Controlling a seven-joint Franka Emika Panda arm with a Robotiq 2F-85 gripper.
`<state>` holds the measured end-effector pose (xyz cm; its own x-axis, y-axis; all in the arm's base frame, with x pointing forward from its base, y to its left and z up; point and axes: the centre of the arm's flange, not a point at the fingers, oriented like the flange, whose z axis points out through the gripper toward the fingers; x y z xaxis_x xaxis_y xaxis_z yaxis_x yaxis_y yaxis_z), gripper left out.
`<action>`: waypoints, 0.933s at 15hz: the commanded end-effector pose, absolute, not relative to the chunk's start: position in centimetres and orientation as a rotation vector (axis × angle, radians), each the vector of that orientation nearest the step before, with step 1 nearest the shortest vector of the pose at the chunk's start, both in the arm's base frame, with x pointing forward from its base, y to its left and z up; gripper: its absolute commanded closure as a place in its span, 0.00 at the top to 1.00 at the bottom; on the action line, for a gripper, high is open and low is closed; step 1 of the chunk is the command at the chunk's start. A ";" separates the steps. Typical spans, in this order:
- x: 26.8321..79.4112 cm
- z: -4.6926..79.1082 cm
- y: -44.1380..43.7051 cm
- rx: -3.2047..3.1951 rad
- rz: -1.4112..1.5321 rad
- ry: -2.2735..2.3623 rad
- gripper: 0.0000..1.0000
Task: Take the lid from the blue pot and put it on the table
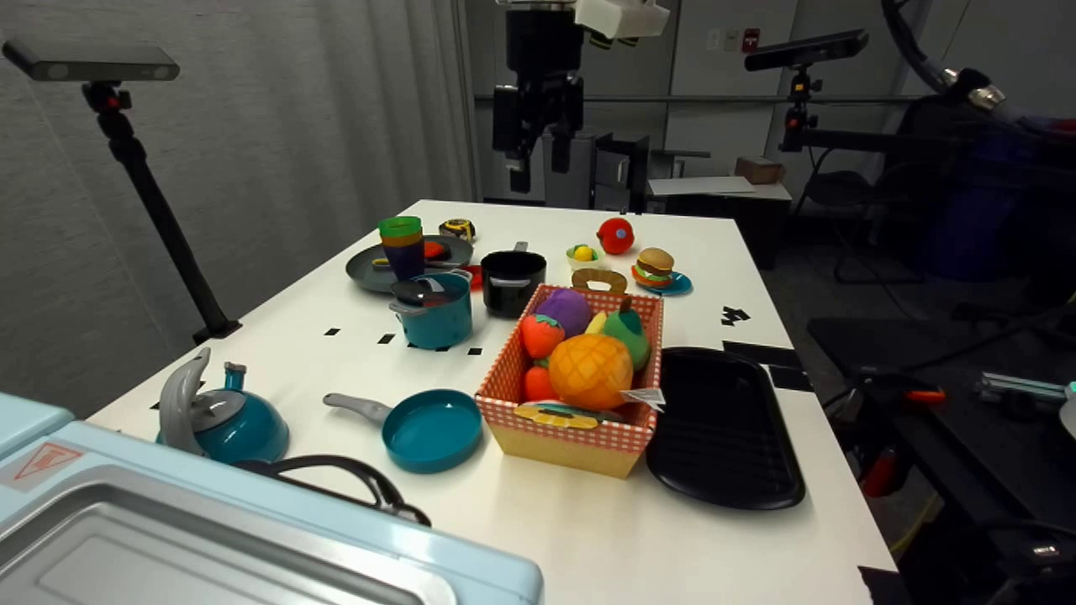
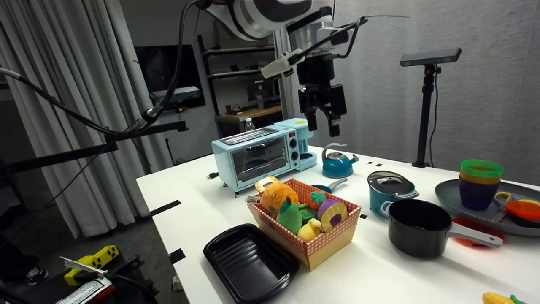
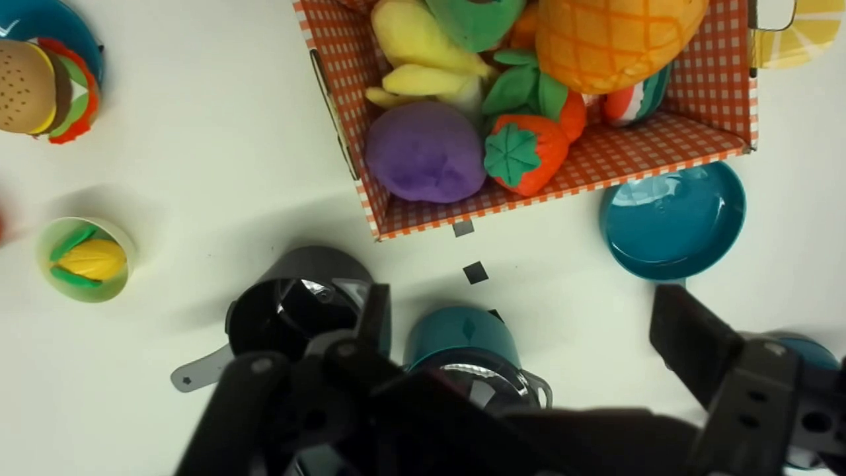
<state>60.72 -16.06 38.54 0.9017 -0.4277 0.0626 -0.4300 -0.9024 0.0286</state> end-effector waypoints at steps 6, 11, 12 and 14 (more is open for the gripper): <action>66.9 36.5 -20.1 2.962 0.144 -0.858 1.00; 71.6 34.5 -24.3 2.972 0.143 -0.920 1.00; 72.1 33.3 -23.7 2.982 0.137 -0.930 1.00; 73.4 31.5 -24.0 3.019 0.101 -0.944 1.00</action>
<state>68.90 -22.89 33.22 0.8195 -0.5645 0.0987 -0.5676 -0.8233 0.0037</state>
